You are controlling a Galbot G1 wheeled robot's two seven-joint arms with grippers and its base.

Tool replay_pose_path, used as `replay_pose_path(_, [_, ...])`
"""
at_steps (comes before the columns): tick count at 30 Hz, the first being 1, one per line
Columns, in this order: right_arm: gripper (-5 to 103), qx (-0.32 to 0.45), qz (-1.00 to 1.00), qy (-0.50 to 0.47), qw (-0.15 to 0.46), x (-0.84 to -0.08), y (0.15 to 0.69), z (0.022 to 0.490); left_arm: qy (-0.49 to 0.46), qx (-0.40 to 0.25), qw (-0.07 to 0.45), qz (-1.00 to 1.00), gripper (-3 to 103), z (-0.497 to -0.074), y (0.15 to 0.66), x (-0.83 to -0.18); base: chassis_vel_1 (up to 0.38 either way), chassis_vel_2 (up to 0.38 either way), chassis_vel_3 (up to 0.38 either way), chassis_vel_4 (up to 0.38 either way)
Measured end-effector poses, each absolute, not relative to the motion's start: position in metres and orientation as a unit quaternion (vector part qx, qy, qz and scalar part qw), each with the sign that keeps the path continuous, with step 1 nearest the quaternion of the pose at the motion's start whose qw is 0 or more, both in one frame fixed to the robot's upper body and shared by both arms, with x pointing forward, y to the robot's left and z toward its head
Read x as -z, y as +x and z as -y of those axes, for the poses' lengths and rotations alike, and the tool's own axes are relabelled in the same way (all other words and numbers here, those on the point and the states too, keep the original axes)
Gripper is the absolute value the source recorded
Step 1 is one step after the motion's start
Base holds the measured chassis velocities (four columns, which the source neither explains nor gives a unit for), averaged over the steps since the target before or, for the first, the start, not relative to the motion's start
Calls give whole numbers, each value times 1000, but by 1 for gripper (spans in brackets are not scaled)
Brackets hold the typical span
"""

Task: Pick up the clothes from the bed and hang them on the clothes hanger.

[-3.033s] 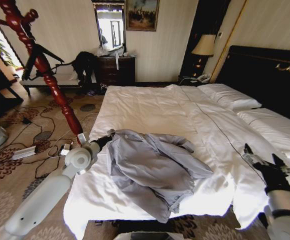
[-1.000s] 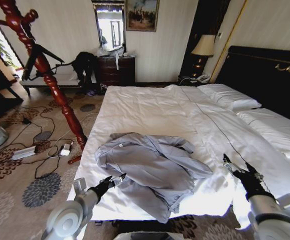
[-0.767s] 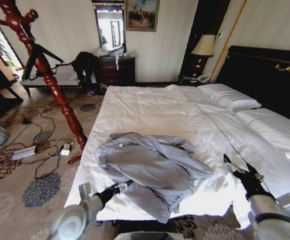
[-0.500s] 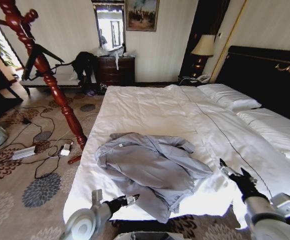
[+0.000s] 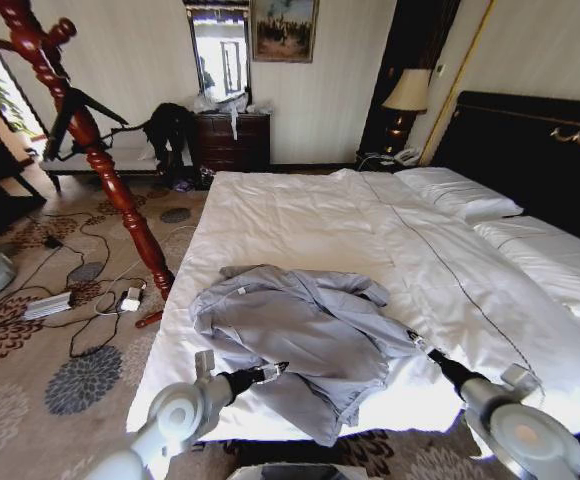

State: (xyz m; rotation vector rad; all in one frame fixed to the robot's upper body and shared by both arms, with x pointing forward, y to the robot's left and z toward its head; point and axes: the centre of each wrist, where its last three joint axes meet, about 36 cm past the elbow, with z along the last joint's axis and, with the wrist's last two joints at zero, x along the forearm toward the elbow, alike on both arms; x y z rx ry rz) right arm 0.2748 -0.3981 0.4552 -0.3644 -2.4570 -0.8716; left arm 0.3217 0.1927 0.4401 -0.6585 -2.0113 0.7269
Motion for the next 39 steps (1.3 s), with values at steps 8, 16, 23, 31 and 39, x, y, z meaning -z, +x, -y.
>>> replay_pose_path(8, [100,330,896,-151,258,-436,285,407,-261,-297,443,804,100,-179,343,-419,0,0,0,0])
replay_pose_path(16, [100,359,884,-152,256,-426,296,410,-286,-279,455,796,100,-149,371,-410,0,0,0,0])
replay_pose_path(23, [87,383,872,-147,269,-411,307,404,-274,-264,467,798,97,-141,372,-391,0,0,0,0])
replay_pose_path(31, [60,391,868,-149,268,-408,308,403,-260,-263,461,806,70,-136,374,-385,0,0,0,0])
replay_pose_path(39, [27,392,867,-150,268,-406,305,400,-256,-263,464,806,43,-136,365,-383,0,0,0,0])
